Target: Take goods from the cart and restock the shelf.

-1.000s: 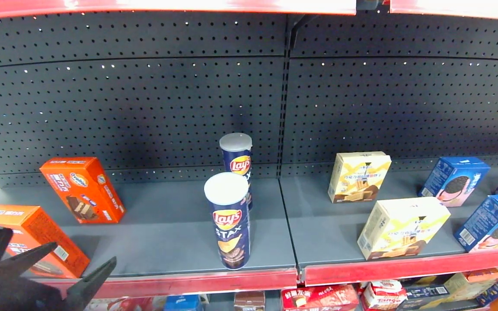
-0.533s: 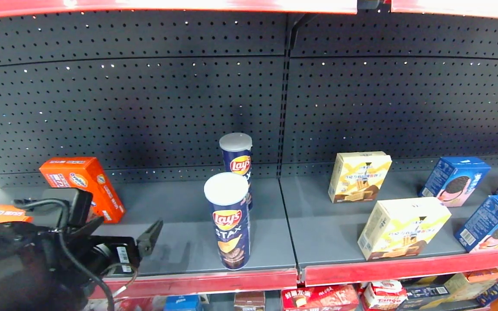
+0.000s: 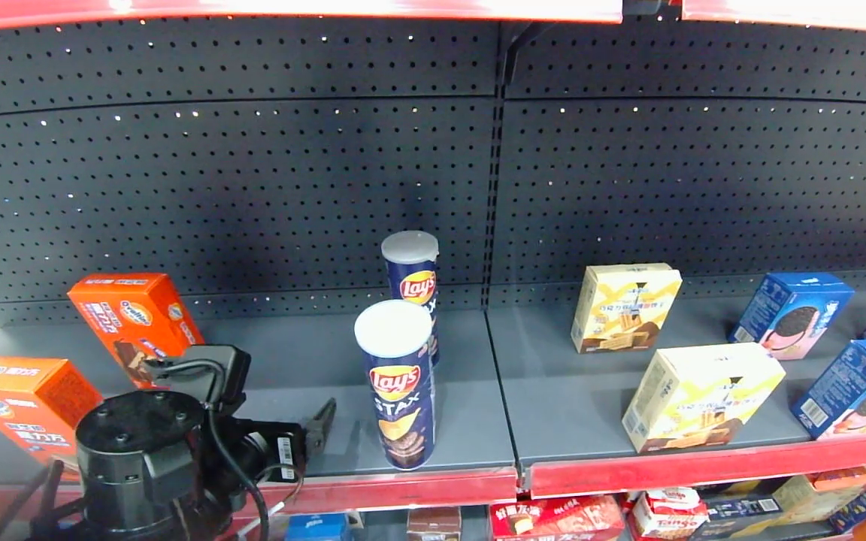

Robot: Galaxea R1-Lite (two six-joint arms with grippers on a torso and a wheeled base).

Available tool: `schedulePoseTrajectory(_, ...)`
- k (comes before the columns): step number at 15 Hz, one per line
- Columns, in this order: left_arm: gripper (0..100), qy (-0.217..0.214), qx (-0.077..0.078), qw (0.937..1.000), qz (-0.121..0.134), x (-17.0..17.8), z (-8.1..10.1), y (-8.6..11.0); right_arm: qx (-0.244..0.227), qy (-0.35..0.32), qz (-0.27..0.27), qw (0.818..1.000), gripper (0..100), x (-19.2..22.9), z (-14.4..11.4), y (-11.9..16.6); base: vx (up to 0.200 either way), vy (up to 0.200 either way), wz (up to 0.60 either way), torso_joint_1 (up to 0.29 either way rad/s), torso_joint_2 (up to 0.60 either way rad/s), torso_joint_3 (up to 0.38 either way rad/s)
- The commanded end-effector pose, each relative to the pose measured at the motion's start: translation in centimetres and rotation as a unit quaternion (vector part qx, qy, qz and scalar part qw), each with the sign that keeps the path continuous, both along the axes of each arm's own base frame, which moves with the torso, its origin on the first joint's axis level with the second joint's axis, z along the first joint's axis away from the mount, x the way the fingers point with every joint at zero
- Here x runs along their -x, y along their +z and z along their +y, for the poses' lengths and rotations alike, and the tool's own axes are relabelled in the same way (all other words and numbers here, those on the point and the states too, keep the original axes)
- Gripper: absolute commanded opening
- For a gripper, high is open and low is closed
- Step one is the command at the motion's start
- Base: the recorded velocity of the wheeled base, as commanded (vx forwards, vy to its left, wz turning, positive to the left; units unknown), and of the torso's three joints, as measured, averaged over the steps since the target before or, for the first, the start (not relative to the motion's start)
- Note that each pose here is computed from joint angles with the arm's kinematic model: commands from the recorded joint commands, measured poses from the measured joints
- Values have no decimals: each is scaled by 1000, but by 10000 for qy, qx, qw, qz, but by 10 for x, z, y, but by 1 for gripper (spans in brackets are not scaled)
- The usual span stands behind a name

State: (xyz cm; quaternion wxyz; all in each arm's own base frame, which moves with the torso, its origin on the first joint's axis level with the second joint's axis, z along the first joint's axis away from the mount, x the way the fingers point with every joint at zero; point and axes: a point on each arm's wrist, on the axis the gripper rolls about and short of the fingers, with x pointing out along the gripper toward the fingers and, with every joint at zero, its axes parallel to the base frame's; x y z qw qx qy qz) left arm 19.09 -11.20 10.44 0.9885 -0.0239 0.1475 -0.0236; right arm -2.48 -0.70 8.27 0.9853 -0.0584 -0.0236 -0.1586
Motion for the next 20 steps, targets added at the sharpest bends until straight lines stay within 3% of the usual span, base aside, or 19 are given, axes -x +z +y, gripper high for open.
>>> schedulePoseTrajectory(1,100,-72,-11,9999,74,-9,-6,-12,5,2,22,10000,100,0,0,0,0,0,0,0,0,0)
schedulePoseTrajectory(11,100,-339,150,9993,-84,-18,-23,-27,12,1,24,10000,100,0,0,0,0,0,0,0,0,0)
schedulePoseTrajectory(20,100,-528,120,9985,-71,-19,-38,-39,12,1,24,10000,100,0,0,0,0,0,0,0,0,0)
